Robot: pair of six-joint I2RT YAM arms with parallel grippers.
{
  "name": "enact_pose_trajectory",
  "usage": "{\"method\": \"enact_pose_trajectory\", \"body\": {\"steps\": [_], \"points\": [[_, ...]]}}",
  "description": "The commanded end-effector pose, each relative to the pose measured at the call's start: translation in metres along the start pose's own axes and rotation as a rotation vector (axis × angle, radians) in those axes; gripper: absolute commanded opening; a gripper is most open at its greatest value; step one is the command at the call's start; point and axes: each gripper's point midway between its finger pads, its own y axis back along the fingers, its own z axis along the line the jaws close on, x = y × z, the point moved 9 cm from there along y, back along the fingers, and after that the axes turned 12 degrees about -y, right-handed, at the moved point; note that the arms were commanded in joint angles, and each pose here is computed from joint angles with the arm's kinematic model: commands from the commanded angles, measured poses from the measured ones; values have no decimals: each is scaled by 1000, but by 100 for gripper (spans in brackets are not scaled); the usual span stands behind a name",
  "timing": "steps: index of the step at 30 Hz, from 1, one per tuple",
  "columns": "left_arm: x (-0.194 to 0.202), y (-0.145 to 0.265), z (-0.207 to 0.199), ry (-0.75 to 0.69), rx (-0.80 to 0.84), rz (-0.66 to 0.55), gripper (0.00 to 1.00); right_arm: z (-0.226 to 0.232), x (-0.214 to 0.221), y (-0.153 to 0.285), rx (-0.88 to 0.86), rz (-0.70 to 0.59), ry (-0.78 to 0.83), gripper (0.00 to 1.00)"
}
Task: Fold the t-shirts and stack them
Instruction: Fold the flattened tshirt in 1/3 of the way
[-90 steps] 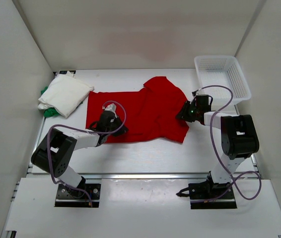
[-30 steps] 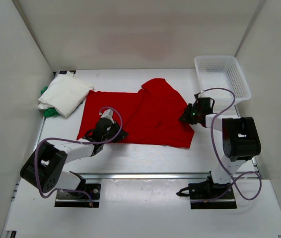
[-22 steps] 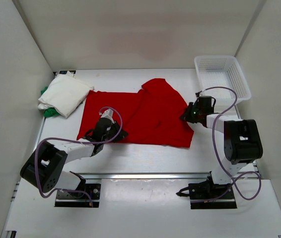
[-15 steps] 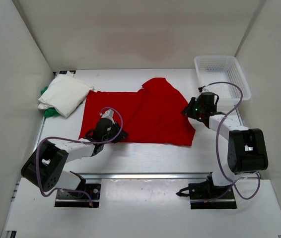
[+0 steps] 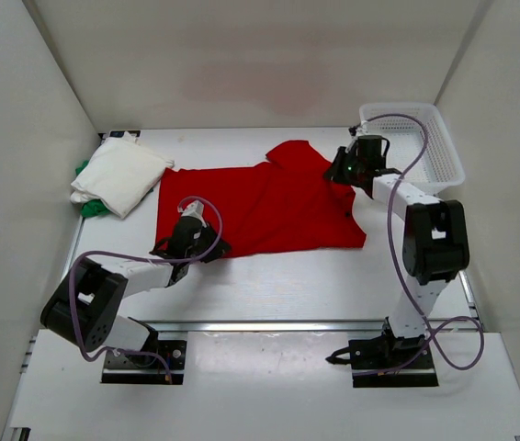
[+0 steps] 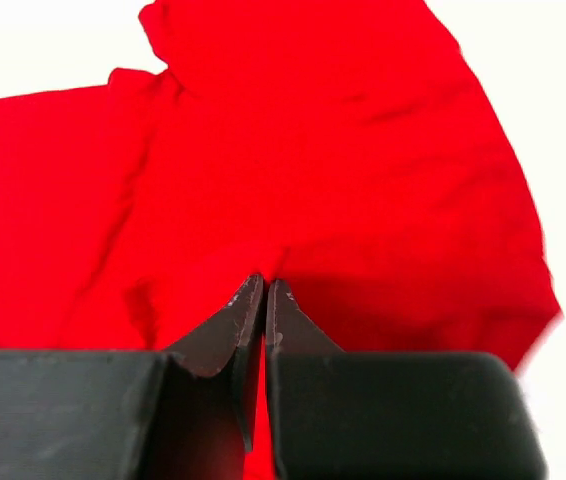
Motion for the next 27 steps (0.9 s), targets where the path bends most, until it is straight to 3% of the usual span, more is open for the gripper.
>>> {"method": "enact_pose_trajectory", "body": {"steps": [1, 10, 12, 14, 18, 20, 24, 27], "points": [[-5, 0, 10, -1, -32, -14, 17, -2, 0, -16, -19, 58, 52, 0], [-15, 12, 23, 44, -68, -72, 18, -19, 6, -49, -1, 94, 25, 0], [-19, 16, 28, 63, -77, -84, 19, -19, 6, -43, 16, 79, 19, 8], [-24, 20, 36, 75, -110, -98, 19, -13, 4, -31, -8, 46, 13, 25], [-37, 25, 51, 146, -145, -136, 20, -5, 5, 16, -21, -72, -23, 37], [-43, 26, 62, 207, -154, -147, 26, -7, 9, 42, -18, -142, -65, 34], [-59, 29, 76, 170, -308, -172, 35, -24, 59, 65, -24, -118, -144, 5], [-75, 34, 89, 154, -441, -225, 38, -28, 90, 77, -9, -111, -164, 0]]}}
